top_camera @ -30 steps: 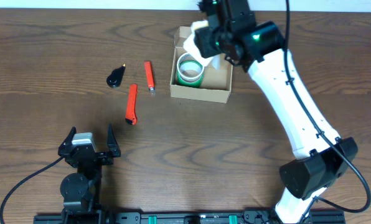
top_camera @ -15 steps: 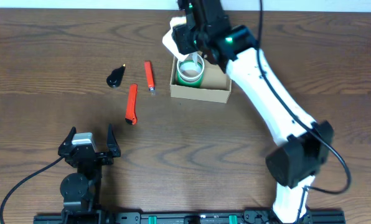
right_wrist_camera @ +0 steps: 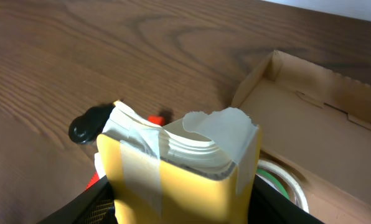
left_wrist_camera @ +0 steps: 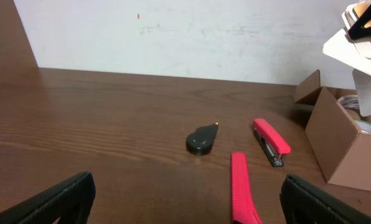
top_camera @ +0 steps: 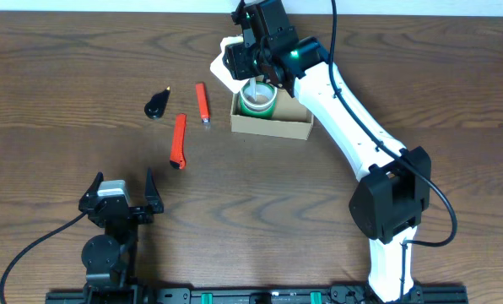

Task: Pack container
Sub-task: 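Lift the sticky-note pad and carry it over the box, then lower the sticky-note pad into the box onto the tape rolls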

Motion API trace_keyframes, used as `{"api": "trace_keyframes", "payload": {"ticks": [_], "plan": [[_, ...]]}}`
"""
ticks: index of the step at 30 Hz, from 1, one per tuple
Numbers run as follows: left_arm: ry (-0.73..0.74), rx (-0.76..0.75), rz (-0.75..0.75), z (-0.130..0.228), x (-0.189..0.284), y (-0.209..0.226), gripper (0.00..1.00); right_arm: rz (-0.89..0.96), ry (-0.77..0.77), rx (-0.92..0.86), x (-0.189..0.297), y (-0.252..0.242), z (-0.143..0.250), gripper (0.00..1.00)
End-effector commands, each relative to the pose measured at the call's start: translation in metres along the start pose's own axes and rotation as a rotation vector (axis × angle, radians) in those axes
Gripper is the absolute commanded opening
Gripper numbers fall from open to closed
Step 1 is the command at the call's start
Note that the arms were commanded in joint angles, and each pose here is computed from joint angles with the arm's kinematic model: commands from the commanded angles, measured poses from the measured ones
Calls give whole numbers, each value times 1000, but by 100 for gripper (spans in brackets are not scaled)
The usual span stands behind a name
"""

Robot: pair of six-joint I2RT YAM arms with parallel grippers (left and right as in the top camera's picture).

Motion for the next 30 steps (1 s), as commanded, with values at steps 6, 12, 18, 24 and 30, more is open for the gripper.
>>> {"api": "trace_keyframes", "payload": {"ticks": [6, 12, 18, 24, 30], "plan": [[55, -10, 0, 16, -1, -2, 96, -21, 23, -12, -4, 9, 6, 53], [55, -10, 0, 16, -1, -2, 96, 19, 15, -11, -4, 4, 6, 53], [55, -10, 0, 16, -1, -2, 96, 104, 27, -6, -3, -20, 6, 53], [55, -10, 0, 16, -1, -2, 96, 170, 89, -38, -15, -50, 18, 53], [55, -10, 0, 16, -1, -2, 96, 178, 142, -23, -26, -56, 31, 52]]}}
Point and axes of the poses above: each gripper's point midway between its finger pads, its own x axis back along the fingers, its own y axis along the line the jaws close on, z = x × y, the point moved 2 cm from there along x, back along the fingers, and after that the axes turned 13 degrees about -x, right-handed, at the moved point
